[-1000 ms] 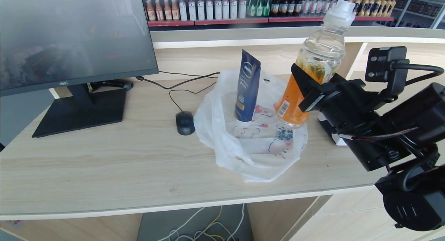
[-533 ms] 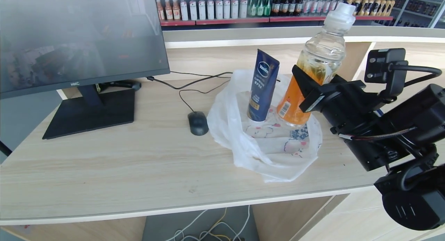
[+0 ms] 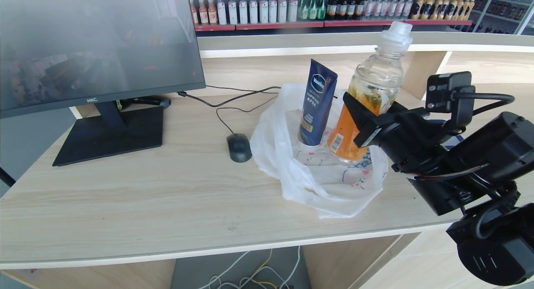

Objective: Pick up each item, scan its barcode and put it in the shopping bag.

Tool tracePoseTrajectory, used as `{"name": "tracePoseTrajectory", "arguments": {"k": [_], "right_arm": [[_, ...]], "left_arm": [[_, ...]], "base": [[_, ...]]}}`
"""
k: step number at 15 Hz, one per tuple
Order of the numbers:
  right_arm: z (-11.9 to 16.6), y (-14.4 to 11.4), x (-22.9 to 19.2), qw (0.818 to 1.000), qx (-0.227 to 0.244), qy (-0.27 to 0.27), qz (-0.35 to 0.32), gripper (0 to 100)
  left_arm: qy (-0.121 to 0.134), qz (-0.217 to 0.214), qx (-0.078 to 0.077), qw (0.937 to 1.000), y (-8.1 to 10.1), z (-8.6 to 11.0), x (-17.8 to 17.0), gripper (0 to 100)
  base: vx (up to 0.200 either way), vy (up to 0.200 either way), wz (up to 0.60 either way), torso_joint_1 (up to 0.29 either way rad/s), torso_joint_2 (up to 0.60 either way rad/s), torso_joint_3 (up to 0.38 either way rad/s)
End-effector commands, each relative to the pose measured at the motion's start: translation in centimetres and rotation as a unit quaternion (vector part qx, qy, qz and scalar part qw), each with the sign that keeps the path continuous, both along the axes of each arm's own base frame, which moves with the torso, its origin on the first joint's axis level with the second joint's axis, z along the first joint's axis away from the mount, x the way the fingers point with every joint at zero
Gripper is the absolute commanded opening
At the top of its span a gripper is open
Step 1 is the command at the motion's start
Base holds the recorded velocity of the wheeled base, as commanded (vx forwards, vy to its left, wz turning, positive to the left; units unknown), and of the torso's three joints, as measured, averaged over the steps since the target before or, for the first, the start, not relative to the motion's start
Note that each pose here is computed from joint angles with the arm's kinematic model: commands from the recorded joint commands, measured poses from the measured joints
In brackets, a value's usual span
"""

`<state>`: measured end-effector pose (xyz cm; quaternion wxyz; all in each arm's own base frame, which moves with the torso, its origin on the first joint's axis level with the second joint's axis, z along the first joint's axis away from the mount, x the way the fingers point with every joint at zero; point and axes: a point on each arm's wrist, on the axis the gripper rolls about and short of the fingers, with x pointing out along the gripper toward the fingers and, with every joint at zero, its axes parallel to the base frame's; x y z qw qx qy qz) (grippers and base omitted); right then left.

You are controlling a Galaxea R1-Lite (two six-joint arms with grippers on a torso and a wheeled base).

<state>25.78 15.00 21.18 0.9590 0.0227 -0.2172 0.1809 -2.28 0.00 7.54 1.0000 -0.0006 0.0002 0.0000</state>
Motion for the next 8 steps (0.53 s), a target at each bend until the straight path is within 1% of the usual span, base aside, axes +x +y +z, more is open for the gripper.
{"name": "tracePoseTrajectory", "arguments": {"k": [1, 4, 8], "right_arm": [[-1.2, -0.2, 0.4, 1.000, -0.014, 0.017, -0.009, 0], [-1.6, -0.8, 1.3, 0.999, -0.016, 0.024, -0.024, 0], [-2.1, -0.7, 2.2, 0.999, -0.017, 0.028, -0.028, 0]], "left_arm": [[0.000, 0.000, 0.000, 1.0000, 0.0, 0.0, 0.0, 100], [0.001, 0.000, 0.000, 1.0000, 0.0, 0.0, 0.0, 100], [0.001, 0.000, 0.000, 1.0000, 0.0, 0.0, 0.0, 100]], "base": [[0.000, 0.000, 0.00, 0.000, 0.00, 0.000], [0.000, 0.000, 0.00, 0.000, 0.00, 0.000], [0.000, 0.000, 0.00, 0.000, 0.00, 0.000]]}}
